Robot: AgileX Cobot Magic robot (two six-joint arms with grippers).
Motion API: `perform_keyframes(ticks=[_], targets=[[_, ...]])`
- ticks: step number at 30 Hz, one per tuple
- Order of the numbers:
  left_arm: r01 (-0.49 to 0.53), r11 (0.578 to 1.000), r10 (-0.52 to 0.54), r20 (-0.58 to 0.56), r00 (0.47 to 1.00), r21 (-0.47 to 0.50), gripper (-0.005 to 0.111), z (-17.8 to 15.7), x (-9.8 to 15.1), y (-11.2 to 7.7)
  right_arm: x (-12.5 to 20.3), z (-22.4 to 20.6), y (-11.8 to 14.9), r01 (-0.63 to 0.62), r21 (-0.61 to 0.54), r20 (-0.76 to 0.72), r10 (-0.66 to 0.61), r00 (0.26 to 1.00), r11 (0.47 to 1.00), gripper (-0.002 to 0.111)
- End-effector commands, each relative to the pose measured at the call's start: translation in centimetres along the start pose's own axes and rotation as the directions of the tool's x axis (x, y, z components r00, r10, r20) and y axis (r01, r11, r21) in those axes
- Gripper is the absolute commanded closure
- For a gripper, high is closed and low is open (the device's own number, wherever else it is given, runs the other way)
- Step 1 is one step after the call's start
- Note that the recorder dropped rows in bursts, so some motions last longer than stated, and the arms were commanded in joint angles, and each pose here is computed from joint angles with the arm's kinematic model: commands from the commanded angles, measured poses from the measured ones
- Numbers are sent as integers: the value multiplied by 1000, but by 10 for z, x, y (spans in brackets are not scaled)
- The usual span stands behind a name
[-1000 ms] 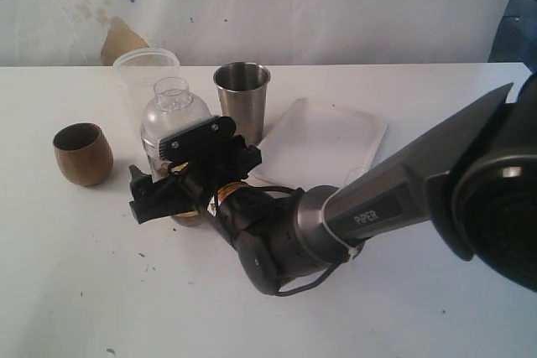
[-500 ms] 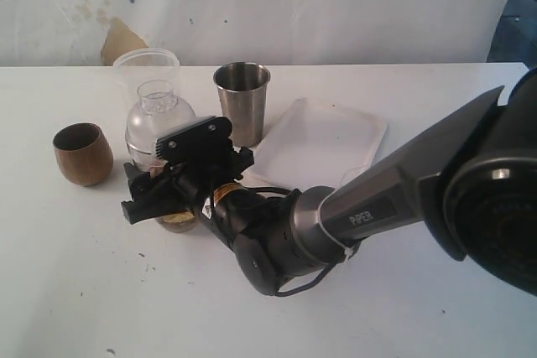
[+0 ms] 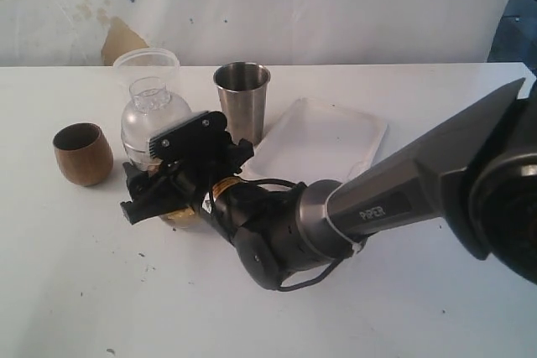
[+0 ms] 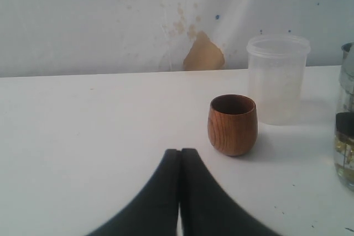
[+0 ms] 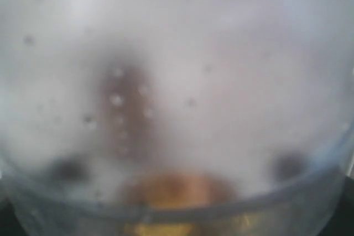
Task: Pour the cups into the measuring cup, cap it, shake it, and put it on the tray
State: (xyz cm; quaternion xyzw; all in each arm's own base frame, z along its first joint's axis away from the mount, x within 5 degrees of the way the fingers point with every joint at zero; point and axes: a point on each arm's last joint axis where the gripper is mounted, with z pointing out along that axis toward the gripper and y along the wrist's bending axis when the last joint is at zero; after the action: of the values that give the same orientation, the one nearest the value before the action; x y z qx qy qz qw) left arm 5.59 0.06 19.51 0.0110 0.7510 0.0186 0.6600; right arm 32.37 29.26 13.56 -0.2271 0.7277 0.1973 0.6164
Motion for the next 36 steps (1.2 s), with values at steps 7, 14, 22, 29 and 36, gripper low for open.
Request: perform_keyframes(ticks=[7,14,22,29,36], targets=[[1,1000,-1,12,1000,0,107,0,0,0,-101,-31,-17,-71,34,194,63,979,997,108],[1,1000,-1,12,1000,0,107,0,0,0,-120,-55,15,108,-169,30,-104,994,980,108],[1,1000,-1,12,1000,0,107,0,0,0,-128,-55,-38,-126,-1,7,126,992,992,108],[1,1000,-1,12,1000,0,107,0,0,0,-135,-64,-46,-121,67,106,114,988,990,108],[1,1000,-1,12,1000,0,107,0,0,0,-141,-75,-32,40,-47,74,-36,997,998,108]])
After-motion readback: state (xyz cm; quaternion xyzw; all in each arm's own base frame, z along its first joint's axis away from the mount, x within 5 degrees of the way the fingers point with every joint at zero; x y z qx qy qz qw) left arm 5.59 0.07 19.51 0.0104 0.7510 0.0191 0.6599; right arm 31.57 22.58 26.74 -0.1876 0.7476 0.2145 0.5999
